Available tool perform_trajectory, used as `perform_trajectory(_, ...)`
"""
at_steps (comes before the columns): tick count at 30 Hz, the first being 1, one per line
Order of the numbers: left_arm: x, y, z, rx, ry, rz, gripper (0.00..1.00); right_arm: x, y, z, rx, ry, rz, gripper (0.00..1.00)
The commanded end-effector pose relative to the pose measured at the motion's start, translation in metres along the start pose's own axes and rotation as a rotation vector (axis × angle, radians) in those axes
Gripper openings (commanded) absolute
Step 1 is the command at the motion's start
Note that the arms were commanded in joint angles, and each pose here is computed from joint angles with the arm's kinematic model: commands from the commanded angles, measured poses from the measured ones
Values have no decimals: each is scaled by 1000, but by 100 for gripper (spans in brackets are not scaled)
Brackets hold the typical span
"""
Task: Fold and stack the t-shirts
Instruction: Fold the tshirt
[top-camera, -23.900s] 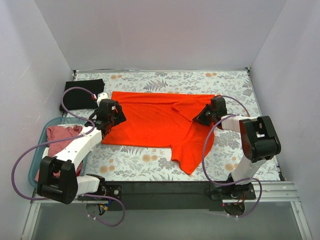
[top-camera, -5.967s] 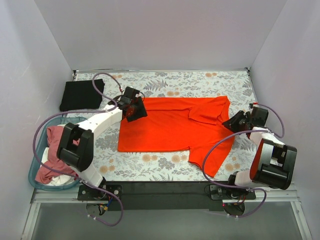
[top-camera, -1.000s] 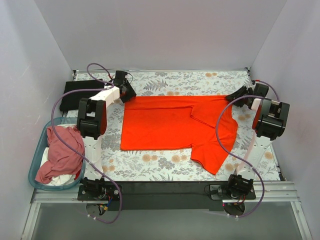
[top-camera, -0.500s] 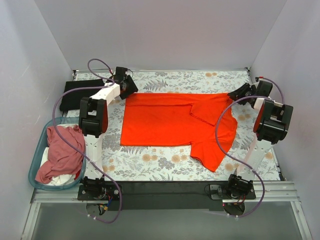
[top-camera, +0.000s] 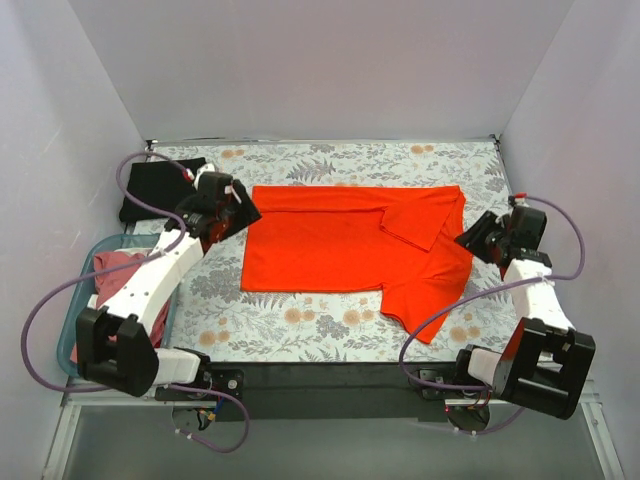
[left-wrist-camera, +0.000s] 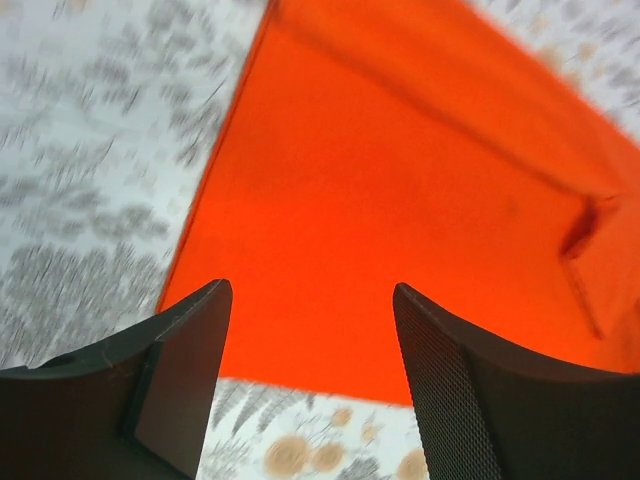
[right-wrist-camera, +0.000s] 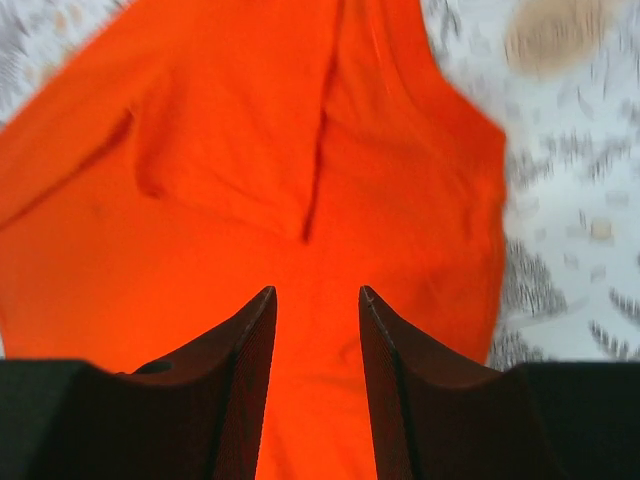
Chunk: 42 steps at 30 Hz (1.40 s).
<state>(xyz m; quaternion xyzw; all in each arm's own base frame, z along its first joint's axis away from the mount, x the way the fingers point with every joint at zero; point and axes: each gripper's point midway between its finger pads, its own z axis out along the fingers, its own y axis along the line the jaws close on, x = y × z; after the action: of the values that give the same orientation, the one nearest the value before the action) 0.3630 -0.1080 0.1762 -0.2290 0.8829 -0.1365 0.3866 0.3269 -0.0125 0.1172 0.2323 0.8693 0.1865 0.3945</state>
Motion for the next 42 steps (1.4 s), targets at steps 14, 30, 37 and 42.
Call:
perform_trajectory(14, 126, 125, -3, -381, 243, 57, 58, 46, -11, -26, 53, 57, -85, 46)
perform_trajectory(30, 155, 126, 15, -359, 344, 79, 41, 60, -24, -24, 92, 83, -99, 46)
perform_trajectory(37, 163, 141, 12, -392, 350, 103, 13, 64, -38, -20, 153, 98, -100, 45)
perform_trajectory(42, 161, 142, 13, -398, 346, 124, 2, 66, -47, -15, 196, 123, -92, 46)
